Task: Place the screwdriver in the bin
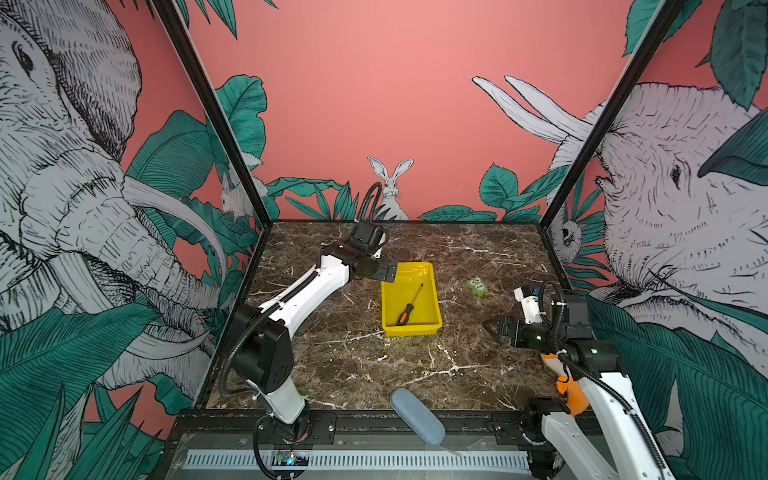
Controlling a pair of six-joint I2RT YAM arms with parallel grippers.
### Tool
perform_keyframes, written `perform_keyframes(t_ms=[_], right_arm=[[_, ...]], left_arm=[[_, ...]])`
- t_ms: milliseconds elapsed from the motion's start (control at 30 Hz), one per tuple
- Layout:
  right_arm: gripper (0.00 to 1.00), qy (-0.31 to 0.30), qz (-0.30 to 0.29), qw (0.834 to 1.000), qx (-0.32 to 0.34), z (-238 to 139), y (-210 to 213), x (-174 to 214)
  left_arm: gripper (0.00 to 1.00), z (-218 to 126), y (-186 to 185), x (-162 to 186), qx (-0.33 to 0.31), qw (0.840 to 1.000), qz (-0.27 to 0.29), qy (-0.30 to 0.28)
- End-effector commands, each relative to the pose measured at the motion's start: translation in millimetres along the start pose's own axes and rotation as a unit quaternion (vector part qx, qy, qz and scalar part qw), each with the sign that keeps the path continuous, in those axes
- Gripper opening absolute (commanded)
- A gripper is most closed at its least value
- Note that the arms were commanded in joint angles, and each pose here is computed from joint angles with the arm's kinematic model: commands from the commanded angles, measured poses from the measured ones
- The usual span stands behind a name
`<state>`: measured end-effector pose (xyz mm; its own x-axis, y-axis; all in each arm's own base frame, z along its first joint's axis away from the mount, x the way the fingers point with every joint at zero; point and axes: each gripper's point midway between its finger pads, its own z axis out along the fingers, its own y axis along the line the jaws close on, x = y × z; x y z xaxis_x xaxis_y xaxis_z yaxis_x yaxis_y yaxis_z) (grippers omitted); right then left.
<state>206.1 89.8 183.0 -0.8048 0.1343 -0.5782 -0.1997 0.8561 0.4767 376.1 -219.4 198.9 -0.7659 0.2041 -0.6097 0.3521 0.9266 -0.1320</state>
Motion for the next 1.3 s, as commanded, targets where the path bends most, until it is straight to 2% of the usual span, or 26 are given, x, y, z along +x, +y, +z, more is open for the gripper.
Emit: perform_keyframes(t_ms=[0, 167, 367, 700, 967, 1067, 1133, 1267], right_arm=[[0.99, -0.008, -0.001, 1.0, 0.009, -1.2, -3.0, -2.1], [0.99, -0.006, 0.002, 1.0, 0.016, -1.1, -5.4, -0.8], [0.99, 0.0, 0.007, 1.0, 0.021, -0.1, -7.7, 0.8], [0.99, -0.003, 0.009, 1.0, 0.027, -0.3, -9.9, 1.2], [0.99, -0.02, 0.001, 0.997, 0.068, -9.4, -19.6, -6.4], [0.99, -0.043, -0.008, 0.996, 0.078, -14.0, -18.8, -23.9], [0.99, -0.078, 0.004, 0.991, 0.105, -20.1, -25.3, -43.2], [0.99, -0.155, -0.007, 0.983, 0.103, -24.3, -21.7, -85.2]], left_arm=[[0.99, -22.7, 9.6, -16.5, 0.023, 0.998, -0.006, -0.059], [0.99, -29.0, 24.4, -23.4, -0.001, 0.996, -0.001, -0.086], [0.99, -25.8, 24.0, -23.7, 0.0, 0.996, 0.004, -0.088], [0.99, -41.3, 30.2, -31.2, -0.021, 0.993, 0.023, -0.112], [0.99, -51.5, 36.7, -30.4, -0.038, 0.99, 0.037, -0.133], [0.99, -56.9, 43.3, -28.2, -0.056, 0.986, 0.043, -0.15], [0.99, -65.3, 46.7, -31.7, -0.067, 0.983, 0.043, -0.167], [1.0, -88.7, 58.7, -39.1, -0.103, 0.974, 0.031, -0.198]])
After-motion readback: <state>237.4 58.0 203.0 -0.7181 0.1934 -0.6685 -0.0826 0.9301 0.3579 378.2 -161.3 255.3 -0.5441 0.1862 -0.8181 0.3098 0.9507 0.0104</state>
